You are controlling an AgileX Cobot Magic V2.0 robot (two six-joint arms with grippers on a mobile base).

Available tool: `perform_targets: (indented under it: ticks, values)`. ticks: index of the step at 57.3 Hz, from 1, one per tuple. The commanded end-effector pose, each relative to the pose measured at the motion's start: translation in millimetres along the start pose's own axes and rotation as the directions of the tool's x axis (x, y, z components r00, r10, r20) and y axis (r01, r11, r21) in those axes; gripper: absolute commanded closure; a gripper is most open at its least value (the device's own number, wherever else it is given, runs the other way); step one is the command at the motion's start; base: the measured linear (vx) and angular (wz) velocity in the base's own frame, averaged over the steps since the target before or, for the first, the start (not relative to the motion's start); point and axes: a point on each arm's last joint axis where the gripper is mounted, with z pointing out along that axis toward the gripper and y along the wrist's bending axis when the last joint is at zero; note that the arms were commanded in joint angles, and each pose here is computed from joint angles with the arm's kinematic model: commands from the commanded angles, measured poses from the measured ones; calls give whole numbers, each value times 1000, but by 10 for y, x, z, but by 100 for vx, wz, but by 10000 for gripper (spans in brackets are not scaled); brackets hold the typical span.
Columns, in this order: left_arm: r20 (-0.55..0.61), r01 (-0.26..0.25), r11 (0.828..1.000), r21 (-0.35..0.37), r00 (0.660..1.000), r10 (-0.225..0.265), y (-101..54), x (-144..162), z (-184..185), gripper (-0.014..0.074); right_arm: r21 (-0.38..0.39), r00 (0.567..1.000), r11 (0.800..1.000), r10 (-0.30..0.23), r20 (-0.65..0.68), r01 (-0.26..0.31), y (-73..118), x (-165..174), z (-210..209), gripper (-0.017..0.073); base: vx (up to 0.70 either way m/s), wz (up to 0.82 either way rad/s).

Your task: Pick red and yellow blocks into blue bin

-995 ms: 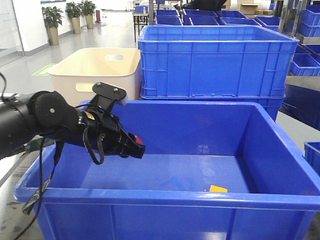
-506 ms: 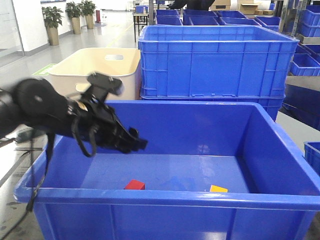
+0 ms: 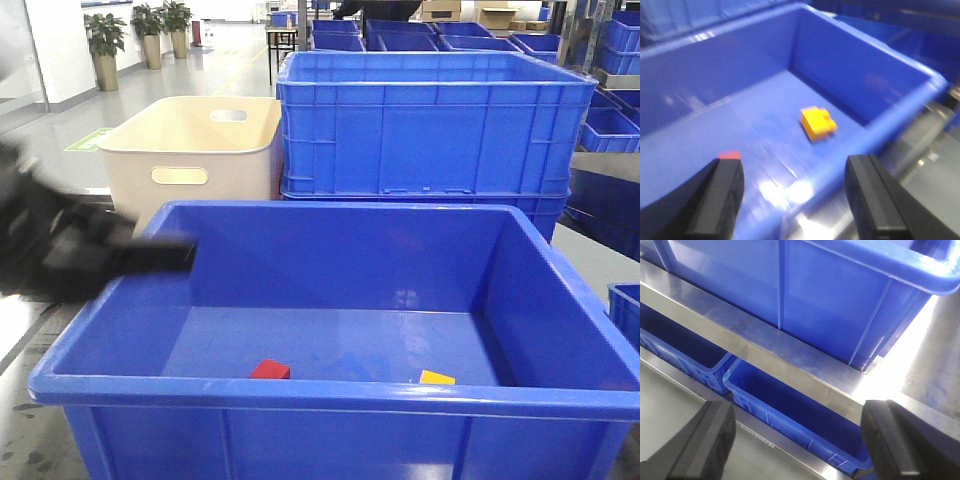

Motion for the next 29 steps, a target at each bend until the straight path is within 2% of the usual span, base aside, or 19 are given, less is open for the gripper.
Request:
perform_targets:
  ticks: [1, 14, 17, 23, 29]
  values:
    - [117, 6, 1000, -1, 993, -5, -110, 91, -236, 60, 19, 997, 1000, -3, 82, 2, -19, -116, -47, 1, 0, 0]
    - [53, 48, 999, 2, 997, -48, -232, 816, -410, 60, 10, 996, 1000, 4, 93, -5, -11, -125, -48, 1, 0, 0]
    - [37, 74, 997, -5, 997, -74, -240, 968, -421, 60, 9, 996, 1000, 4, 90, -5, -11, -122, -48, 1, 0, 0]
    - [31, 101, 993, -61, 995, -99, -229, 1213, -479, 60, 6, 996, 1000, 5, 86, -6, -8, -118, -47, 1, 0, 0]
    - [38, 128, 981, -145, 992, -124, -169, 1399, -497, 60, 10, 997, 1000, 2, 83, -3, -11, -116, -47, 1, 0, 0]
